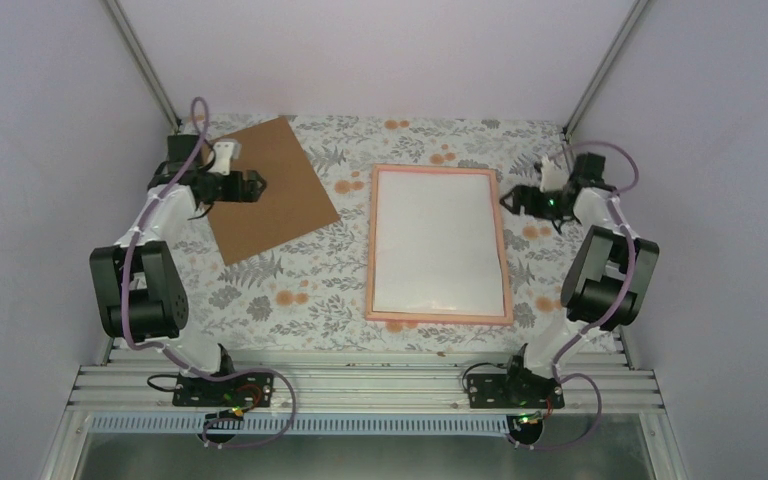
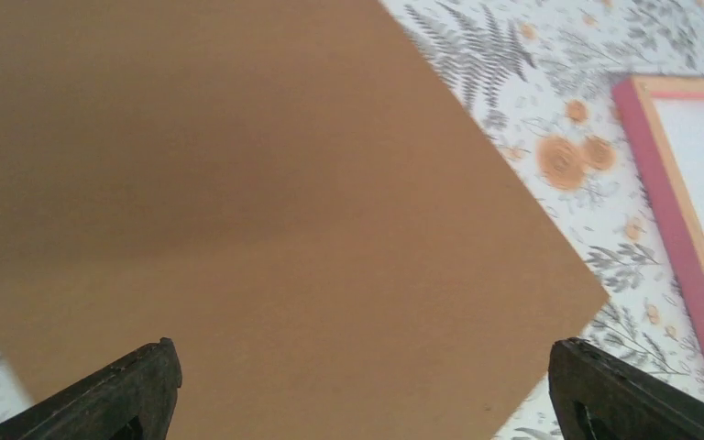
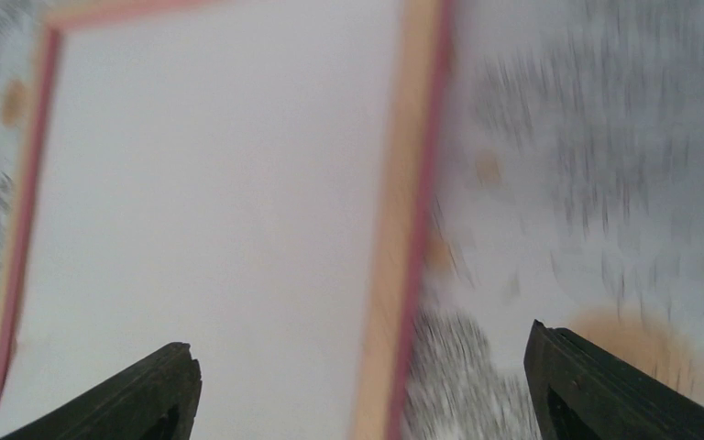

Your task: Put the photo into the frame

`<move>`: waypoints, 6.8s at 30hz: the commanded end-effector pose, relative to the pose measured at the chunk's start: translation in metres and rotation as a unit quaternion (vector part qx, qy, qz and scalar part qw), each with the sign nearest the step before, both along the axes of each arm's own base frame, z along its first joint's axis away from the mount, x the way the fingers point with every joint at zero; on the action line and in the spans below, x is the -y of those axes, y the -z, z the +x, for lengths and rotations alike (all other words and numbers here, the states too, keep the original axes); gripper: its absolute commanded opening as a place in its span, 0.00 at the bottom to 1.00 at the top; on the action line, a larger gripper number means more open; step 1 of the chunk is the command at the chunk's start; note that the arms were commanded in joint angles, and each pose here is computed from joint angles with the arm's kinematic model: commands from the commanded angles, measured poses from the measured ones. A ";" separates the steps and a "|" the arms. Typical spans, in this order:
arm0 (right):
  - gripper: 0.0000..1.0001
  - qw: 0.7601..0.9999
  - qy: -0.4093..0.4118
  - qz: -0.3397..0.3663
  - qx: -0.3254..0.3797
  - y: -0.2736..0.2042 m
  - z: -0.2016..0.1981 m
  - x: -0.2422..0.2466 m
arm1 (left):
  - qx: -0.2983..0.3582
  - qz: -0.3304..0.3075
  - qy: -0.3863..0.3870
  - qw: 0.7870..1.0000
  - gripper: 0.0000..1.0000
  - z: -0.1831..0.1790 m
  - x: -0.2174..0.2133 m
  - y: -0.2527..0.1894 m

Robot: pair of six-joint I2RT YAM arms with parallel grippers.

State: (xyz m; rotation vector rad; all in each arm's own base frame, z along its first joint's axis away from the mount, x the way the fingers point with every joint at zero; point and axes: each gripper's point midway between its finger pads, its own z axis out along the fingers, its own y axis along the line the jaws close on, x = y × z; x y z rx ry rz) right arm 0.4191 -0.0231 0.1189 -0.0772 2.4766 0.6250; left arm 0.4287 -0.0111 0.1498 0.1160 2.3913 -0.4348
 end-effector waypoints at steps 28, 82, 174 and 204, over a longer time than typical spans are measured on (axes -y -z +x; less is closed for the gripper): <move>0.97 0.970 -0.229 0.072 -0.042 0.055 0.043 -0.455 | -0.130 -0.116 -0.138 0.975 0.92 -0.022 -0.116 0.099; 0.84 0.955 -0.195 0.155 -0.159 0.033 -0.027 -0.298 | -0.180 -0.183 0.092 0.962 0.76 -0.064 0.046 0.128; 0.04 0.189 -0.383 -0.442 0.789 -0.191 -0.273 -0.203 | -0.014 -0.332 0.390 0.858 0.84 -0.064 0.168 -0.161; 0.04 0.230 -0.415 -0.421 0.773 -0.168 -0.283 -0.199 | -0.125 -0.389 0.418 0.811 0.49 -0.186 0.203 -0.107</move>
